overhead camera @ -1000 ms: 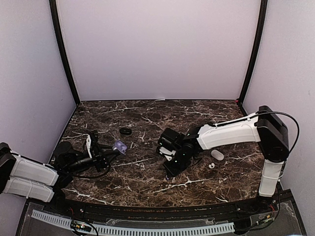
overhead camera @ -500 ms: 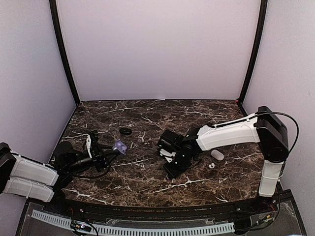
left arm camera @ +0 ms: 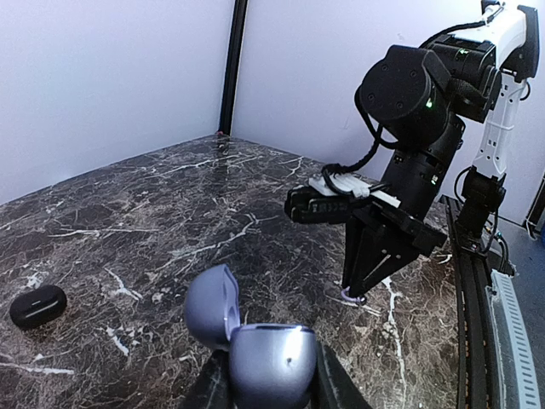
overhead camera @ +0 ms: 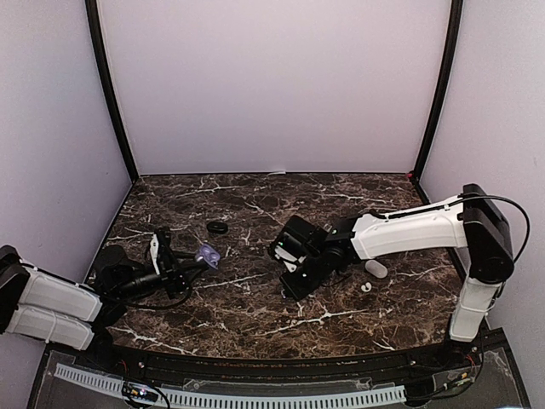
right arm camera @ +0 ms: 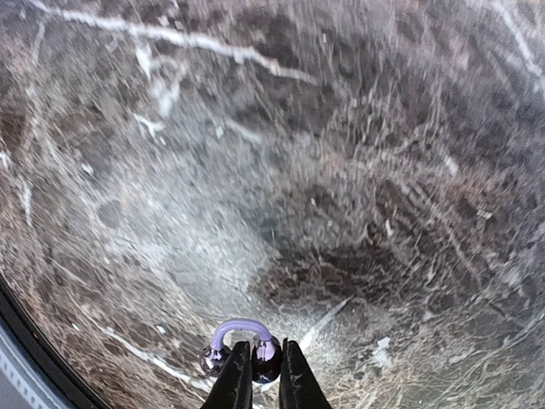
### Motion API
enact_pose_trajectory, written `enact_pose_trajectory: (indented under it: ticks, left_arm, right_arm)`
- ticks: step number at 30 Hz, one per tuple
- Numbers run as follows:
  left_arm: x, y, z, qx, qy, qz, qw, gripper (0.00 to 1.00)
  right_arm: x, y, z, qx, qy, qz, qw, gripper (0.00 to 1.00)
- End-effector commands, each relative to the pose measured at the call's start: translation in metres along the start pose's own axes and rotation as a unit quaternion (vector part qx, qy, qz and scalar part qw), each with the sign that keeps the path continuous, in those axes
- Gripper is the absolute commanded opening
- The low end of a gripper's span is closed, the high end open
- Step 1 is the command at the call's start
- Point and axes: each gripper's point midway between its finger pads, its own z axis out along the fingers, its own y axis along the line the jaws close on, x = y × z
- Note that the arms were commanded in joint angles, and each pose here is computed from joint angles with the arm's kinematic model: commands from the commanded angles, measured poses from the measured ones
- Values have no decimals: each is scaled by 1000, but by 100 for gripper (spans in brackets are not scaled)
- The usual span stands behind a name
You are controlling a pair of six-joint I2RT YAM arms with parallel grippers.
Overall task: Insert the wireless bluetooth earbuds into the charging case
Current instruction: Pick up the left earbud from the center of the board, then place the left earbud at the center of the board.
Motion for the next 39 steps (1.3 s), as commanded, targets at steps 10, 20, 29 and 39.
enact_pose_trajectory:
  ticks: [10,20,29,39]
  left_arm:
    - [-20,-14,9,51,-41,15,998,18]
    - [-35,-47,36,95,-61,68,991,18]
    - [-67,-53,41,93,-126,94,983,17]
    - [-86,-66,41,124,-180,124,968,16]
  right_arm:
    - [-66,40,-53,-3,-216,-34,976,9]
    - [-102,71,-131,-11,-424,-41,905,8]
    - [-110,76,-192,-46,-556,19,829,8]
    - [-111,66,-210,-15,-612,79,787,6]
